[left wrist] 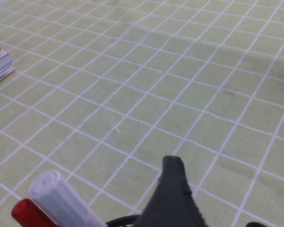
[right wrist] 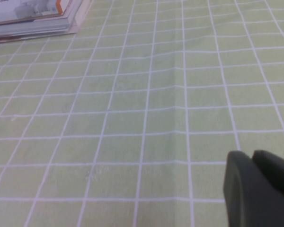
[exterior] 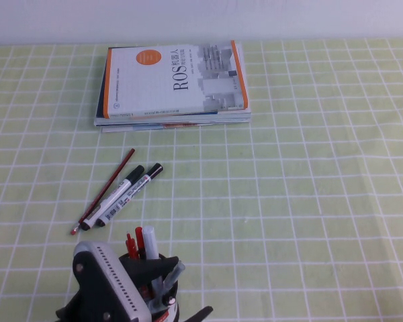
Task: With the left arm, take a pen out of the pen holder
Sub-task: Pick up the pen from the pen holder
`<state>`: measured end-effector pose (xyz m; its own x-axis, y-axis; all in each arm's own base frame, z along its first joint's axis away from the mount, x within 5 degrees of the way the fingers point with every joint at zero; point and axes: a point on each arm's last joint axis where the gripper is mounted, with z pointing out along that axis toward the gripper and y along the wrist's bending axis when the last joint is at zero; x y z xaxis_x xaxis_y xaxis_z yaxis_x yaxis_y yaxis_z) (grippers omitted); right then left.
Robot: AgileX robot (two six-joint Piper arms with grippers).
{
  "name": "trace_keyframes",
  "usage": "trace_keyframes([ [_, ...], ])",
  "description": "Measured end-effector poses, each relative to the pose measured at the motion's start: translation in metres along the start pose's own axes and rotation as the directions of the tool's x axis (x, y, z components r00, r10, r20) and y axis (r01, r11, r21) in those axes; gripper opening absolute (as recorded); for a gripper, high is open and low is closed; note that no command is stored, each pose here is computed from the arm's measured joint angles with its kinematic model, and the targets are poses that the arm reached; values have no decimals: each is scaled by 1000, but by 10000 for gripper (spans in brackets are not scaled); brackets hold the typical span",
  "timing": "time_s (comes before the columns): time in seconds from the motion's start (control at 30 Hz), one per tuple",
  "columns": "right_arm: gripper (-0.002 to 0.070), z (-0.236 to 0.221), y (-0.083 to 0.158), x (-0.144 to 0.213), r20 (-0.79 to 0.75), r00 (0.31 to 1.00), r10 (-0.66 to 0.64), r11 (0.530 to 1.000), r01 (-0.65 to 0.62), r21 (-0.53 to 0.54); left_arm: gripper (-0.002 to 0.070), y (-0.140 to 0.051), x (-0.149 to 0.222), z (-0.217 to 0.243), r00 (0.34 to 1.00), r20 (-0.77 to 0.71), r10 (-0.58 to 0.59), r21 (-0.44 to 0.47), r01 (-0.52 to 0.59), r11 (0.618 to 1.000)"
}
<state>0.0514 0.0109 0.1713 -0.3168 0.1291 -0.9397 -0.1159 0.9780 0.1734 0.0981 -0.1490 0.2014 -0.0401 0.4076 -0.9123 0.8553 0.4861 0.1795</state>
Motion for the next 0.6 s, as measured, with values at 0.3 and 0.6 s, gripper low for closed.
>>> trace_keyframes([
  [0.3, -12, 0, 0, 0, 0, 1000, 0, 1000, 0, 0, 423, 1, 1, 0, 999, -17, 40, -7, -40, 999],
  [0.6, -13, 0, 0, 0, 0, 1000, 0, 1000, 0, 0, 413, 0, 4, 0, 998, -48, 46, 0, -46, 999],
])
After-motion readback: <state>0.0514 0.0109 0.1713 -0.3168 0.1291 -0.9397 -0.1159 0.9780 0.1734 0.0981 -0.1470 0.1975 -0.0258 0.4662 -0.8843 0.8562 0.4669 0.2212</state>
